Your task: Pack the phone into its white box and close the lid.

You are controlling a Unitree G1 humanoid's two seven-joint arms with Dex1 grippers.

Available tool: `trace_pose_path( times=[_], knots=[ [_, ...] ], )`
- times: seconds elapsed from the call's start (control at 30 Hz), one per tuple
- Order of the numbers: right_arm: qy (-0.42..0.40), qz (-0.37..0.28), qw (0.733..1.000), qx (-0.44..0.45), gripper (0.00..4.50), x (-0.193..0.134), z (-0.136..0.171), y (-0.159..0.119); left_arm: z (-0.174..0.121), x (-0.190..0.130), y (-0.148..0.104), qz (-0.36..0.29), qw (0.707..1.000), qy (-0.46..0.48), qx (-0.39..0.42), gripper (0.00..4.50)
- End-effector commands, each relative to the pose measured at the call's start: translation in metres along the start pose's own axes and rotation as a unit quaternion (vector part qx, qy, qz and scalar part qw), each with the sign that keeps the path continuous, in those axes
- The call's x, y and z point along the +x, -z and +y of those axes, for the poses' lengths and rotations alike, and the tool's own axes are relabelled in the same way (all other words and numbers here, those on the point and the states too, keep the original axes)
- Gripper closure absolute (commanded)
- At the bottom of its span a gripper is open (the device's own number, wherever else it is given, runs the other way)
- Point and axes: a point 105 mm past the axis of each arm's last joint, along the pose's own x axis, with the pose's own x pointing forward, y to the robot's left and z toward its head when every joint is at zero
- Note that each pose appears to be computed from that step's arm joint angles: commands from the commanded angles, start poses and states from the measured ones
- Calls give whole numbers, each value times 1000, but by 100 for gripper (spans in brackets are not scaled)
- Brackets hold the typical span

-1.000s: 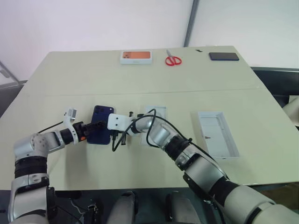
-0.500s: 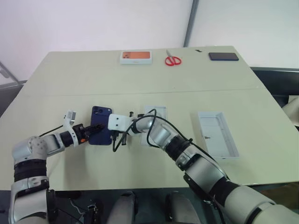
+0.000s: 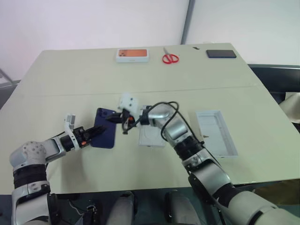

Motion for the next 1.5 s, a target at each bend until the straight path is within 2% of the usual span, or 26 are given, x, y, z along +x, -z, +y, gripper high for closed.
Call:
trace_pose_path(
  times=[0.03,0.13,0.23,0.4,0.53,0.57,0.6,0.97,1.13,1.37,1.5],
  knots=[
    [-14,-38,999,23,355,-19,2,-18,-20,-9,-19,-53,997,52,16,375],
    [-7,1,1000,-5,207,-34,3,-5,-17,-11,-18,-57,997,43,16,375],
    [11,35,999,-16,54,-43,2,10,-2,-9,0,-19,999,-1,32,375],
    [19,33,999,-26,54,-42,2,6,7,0,14,22,999,-19,41,375],
    [27,35,998,-33,54,-41,0,5,7,9,11,18,999,-16,30,375],
    [27,38,998,-36,48,-41,0,5,5,9,10,17,1000,-5,23,426],
    [28,37,998,-33,48,-43,-1,6,4,9,10,22,999,-4,23,448],
    [42,57,997,-39,48,-59,-7,15,3,3,8,14,1000,13,-7,448],
    [30,59,997,-28,48,-71,-3,17,-17,-1,-8,-25,997,66,-44,448],
    [-3,88,996,-9,48,-89,12,33,-35,-7,-9,-42,991,111,-63,448],
    [-22,128,991,-16,48,-100,23,46,-38,-11,-11,-66,989,120,-52,448]
  ],
)
